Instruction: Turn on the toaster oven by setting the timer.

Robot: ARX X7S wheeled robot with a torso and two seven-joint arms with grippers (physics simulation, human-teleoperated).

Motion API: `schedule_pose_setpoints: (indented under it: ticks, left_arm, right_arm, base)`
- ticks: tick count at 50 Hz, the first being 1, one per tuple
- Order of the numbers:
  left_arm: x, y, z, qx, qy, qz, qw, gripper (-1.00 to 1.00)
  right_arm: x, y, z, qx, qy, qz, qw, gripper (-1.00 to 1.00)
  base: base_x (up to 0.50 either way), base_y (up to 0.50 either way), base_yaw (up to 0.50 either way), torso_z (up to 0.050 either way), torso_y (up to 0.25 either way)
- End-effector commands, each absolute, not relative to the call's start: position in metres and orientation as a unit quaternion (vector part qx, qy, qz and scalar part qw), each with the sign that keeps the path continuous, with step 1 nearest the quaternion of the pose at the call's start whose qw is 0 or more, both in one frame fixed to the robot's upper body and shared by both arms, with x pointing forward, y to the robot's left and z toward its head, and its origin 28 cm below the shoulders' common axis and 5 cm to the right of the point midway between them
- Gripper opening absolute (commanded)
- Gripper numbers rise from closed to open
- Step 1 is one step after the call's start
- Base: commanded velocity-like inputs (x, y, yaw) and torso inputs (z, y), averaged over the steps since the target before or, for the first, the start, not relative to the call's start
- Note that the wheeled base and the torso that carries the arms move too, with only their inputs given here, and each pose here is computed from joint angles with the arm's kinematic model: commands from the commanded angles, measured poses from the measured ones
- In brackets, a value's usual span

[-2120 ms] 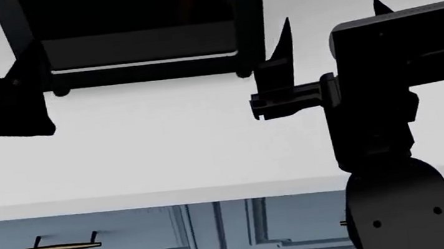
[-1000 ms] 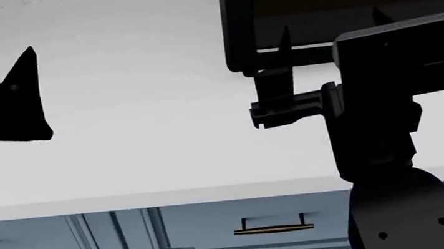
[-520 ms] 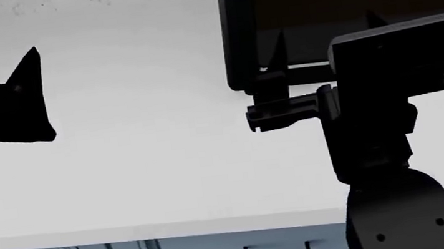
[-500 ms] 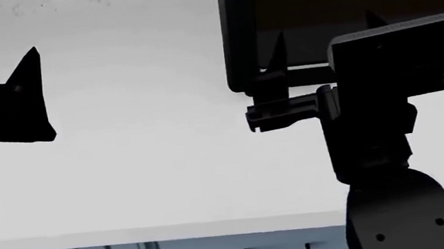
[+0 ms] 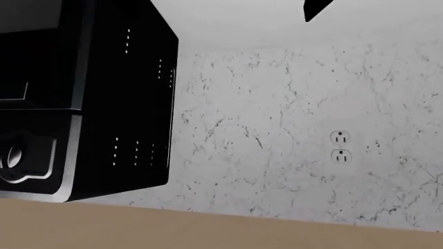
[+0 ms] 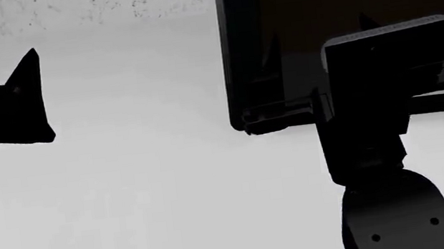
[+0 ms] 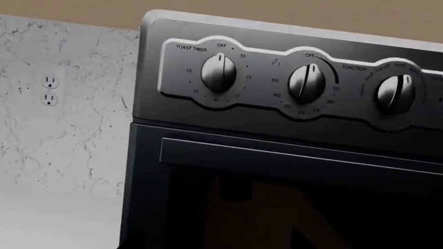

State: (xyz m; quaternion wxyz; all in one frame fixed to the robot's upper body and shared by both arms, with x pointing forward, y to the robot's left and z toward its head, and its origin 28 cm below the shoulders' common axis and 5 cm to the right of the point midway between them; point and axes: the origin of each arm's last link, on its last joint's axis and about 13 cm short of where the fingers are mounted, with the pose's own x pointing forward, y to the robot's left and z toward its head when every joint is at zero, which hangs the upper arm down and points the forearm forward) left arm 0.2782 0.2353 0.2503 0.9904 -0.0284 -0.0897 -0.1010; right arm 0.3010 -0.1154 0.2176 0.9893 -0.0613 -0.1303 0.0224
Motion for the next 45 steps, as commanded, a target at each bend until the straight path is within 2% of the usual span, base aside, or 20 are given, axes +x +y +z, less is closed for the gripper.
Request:
schedule_pose_setpoints:
  ticks: [1, 10, 17, 45]
  left_arm:
    - [0.278, 0.235, 0.249, -0.028, -0.089, -0.101, 0.99, 1.0]
    - [0.279, 0.235, 0.248, -0.026, -0.088, -0.102, 0.991, 1.0]
    - [0.279, 0.234, 0.247, -0.027, -0.087, -0.102, 0.991, 1.0]
    - [0.279, 0.232, 0.244, -0.021, -0.082, -0.105, 0.991, 1.0]
  right_arm:
    - [0.301, -0.114, 0.215, -0.061, -0.127, 0.028, 0.99, 1.0]
    - [0.301, -0.113, 0.218, -0.061, -0.131, 0.031, 0.989, 1.0]
    - [0.297, -0.108, 0.242, -0.073, -0.163, 0.031, 0.983, 1.0]
    - [0.341, -0.104, 0.289, -0.073, -0.167, 0.021, 0.983, 1.0]
  base:
    - [0.29, 0.0, 0.0, 0.0, 0.0]
    - [0.03, 0.0, 0.0, 0.0, 0.0]
    - [0.0, 0.0, 0.0, 0.0, 0.0]
    - [0.0, 0.0, 0.0, 0.0, 0.0]
